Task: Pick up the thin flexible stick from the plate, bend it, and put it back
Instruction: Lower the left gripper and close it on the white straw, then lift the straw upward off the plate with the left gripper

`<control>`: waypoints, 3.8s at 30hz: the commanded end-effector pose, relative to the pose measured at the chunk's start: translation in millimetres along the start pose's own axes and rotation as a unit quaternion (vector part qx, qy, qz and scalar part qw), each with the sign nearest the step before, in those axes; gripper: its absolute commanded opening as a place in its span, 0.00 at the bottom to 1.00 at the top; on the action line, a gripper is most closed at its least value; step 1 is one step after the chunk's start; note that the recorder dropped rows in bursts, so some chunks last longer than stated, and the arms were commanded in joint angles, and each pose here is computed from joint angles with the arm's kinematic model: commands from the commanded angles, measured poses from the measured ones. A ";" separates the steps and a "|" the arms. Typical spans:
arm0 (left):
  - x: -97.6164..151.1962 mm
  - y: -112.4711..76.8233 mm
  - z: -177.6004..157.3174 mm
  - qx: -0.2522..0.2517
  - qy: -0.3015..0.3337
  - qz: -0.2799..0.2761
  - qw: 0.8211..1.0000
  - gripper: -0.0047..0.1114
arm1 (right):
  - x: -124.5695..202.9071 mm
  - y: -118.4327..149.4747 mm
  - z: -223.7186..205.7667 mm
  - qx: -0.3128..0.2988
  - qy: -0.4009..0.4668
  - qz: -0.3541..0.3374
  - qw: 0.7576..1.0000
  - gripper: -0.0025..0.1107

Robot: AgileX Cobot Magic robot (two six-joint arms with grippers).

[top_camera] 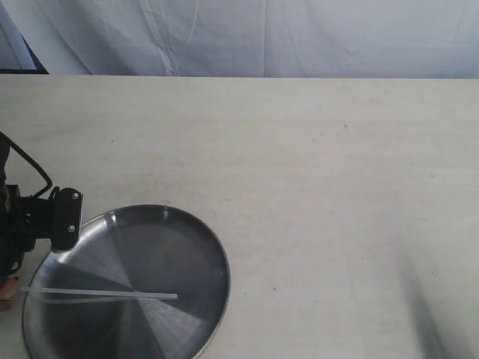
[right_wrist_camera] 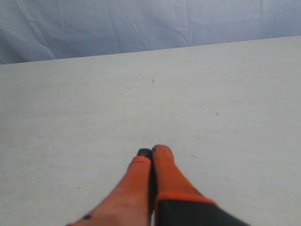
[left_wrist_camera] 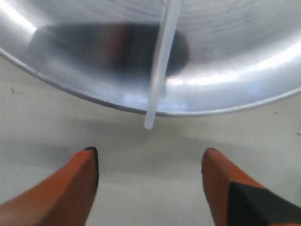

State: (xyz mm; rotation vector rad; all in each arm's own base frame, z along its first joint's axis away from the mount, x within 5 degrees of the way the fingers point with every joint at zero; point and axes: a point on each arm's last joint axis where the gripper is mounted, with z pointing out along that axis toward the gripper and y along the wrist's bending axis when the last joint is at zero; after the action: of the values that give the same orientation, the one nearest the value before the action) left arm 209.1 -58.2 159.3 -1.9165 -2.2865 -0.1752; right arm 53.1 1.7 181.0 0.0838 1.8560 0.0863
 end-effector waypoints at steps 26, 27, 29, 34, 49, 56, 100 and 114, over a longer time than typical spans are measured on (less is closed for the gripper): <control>-6.5 4.8 28.2 -0.008 0.006 0.031 0.999 0.23 | 0.5 -0.5 0.1 0.003 -0.005 -0.002 1.000 0.02; -5.4 4.2 27.3 -0.007 0.009 0.032 0.999 0.14 | 0.3 -0.5 0.1 0.003 -0.006 -0.002 1.000 0.02; -5.0 4.1 25.3 -0.011 0.007 0.031 0.999 0.07 | 0.1 -0.5 0.1 0.003 -0.007 -0.002 1.000 0.02; -1.2 3.4 11.1 -0.042 -0.005 0.028 0.999 0.04 | 0.1 -0.5 0.1 0.003 -0.007 -0.002 1.000 0.02; -15.4 -2.5 -18.3 -0.045 -0.135 -0.014 0.990 0.10 | 0.1 -0.5 0.1 0.003 -0.007 -0.002 1.000 0.02; -18.2 -7.4 -18.9 -0.024 -0.150 0.027 0.988 0.50 | 0.1 -0.5 0.1 0.003 -0.007 -0.002 1.000 0.02; -30.2 4.0 24.1 0.028 -0.108 0.039 0.993 0.18 | 0.1 -0.1 0.1 0.001 -0.007 0.003 1.000 0.02; -40.1 -3.7 21.3 0.029 -0.106 0.065 0.992 0.04 | 0.1 -0.1 0.1 0.001 -0.007 0.003 1.000 0.02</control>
State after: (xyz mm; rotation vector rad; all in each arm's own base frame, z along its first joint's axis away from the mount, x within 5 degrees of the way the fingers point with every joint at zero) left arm 214.3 -87.6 129.6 -2.1142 -2.2730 0.1055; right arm 53.1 1.8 181.0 0.0862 1.8559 0.0902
